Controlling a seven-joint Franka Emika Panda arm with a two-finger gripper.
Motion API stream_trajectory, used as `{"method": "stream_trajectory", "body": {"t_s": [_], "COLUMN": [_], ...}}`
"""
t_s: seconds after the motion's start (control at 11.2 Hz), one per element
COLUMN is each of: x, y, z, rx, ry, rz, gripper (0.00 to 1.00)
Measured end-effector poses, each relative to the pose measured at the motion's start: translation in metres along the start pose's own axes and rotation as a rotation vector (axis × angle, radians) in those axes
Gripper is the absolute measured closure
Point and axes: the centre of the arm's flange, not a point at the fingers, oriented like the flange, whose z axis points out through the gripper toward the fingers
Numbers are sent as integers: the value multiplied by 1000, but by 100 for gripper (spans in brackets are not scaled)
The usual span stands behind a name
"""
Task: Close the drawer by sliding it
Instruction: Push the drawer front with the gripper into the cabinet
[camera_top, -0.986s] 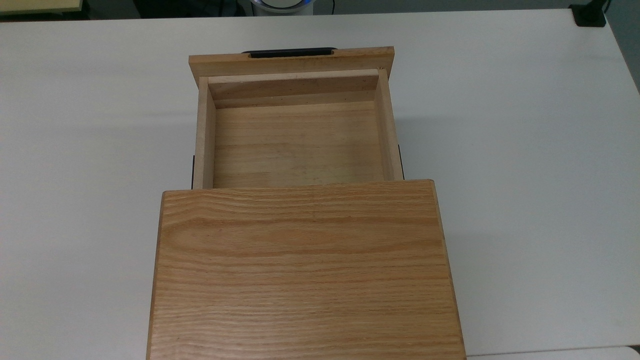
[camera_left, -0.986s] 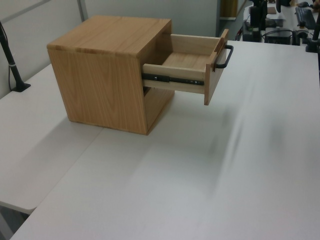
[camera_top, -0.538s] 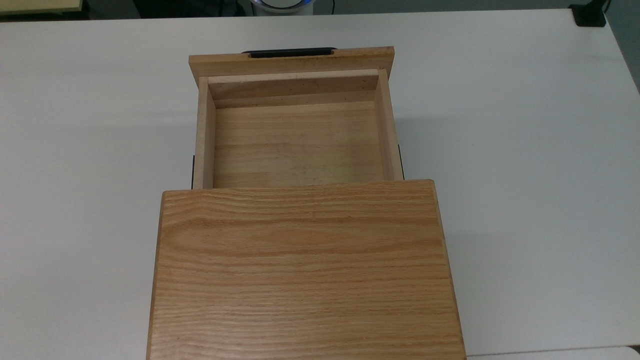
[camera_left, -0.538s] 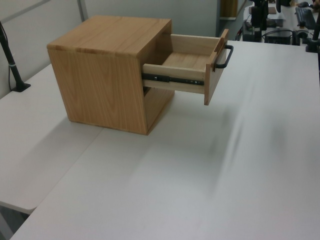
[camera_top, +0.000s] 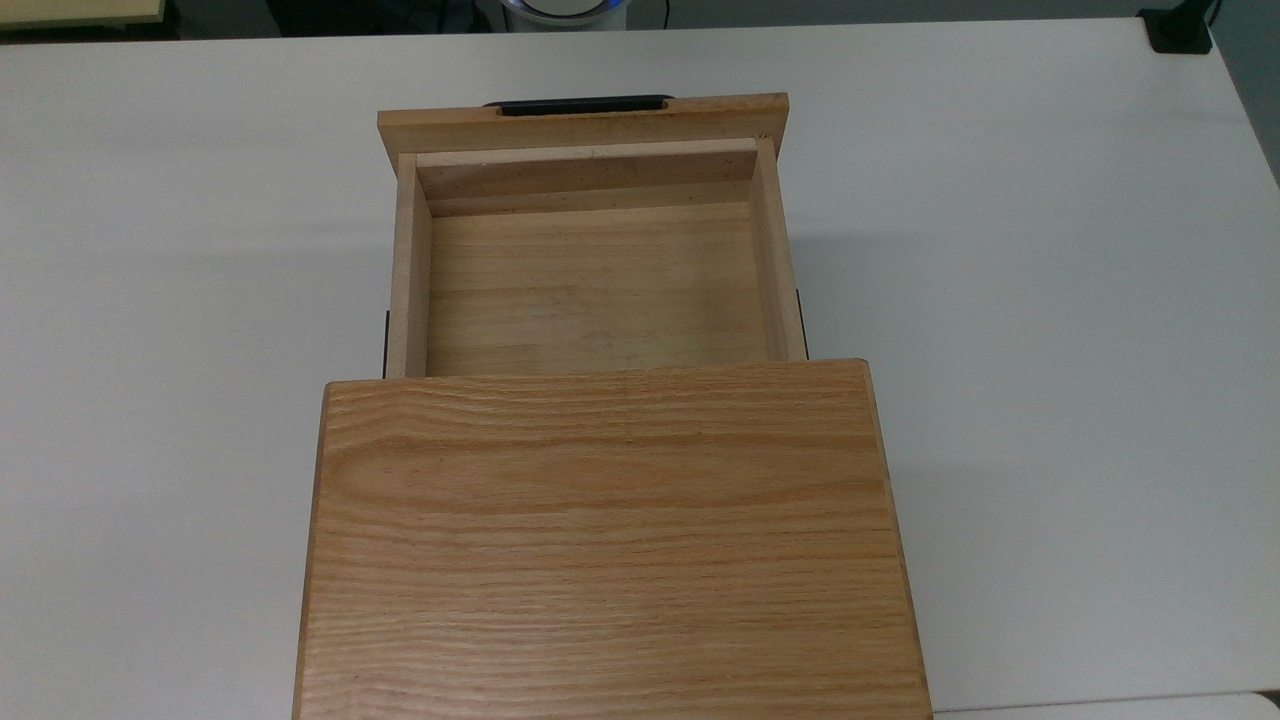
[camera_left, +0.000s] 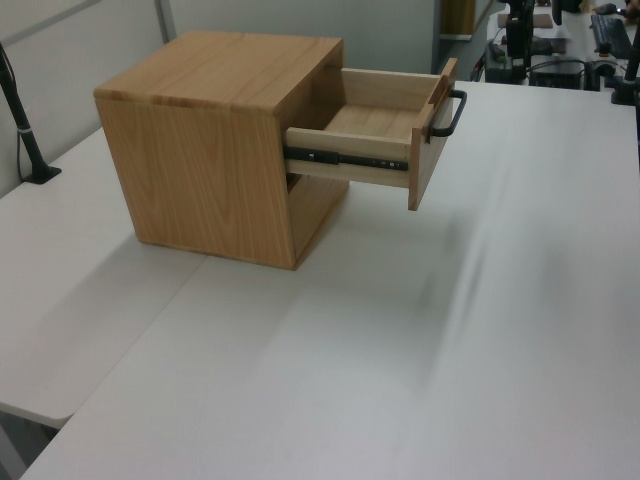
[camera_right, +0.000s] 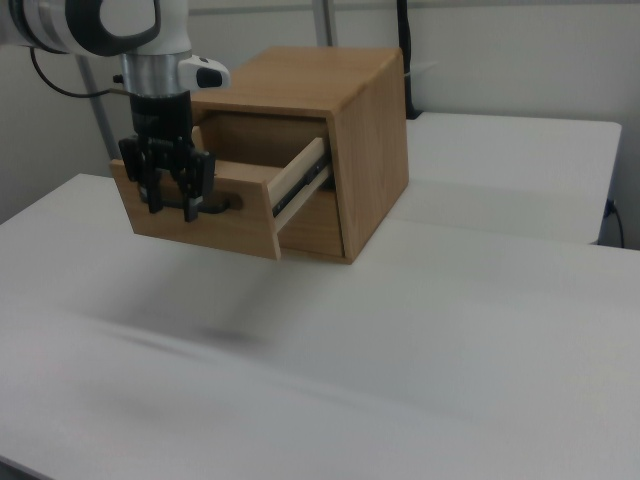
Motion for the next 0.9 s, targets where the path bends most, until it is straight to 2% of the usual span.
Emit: {"method": "stream_trajectory", "body": {"t_s": [0.18, 0.36, 0.63, 0.9], "x": [5, 29, 75, 105], "y": [-4, -27, -69, -83], "z": [7, 27, 61, 54], "rx": [0, -10, -32, 22], "ry": [-15, -22, 37, 231], "rz": [-68, -120, -192, -120], "gripper": [67, 98, 99, 100]}}
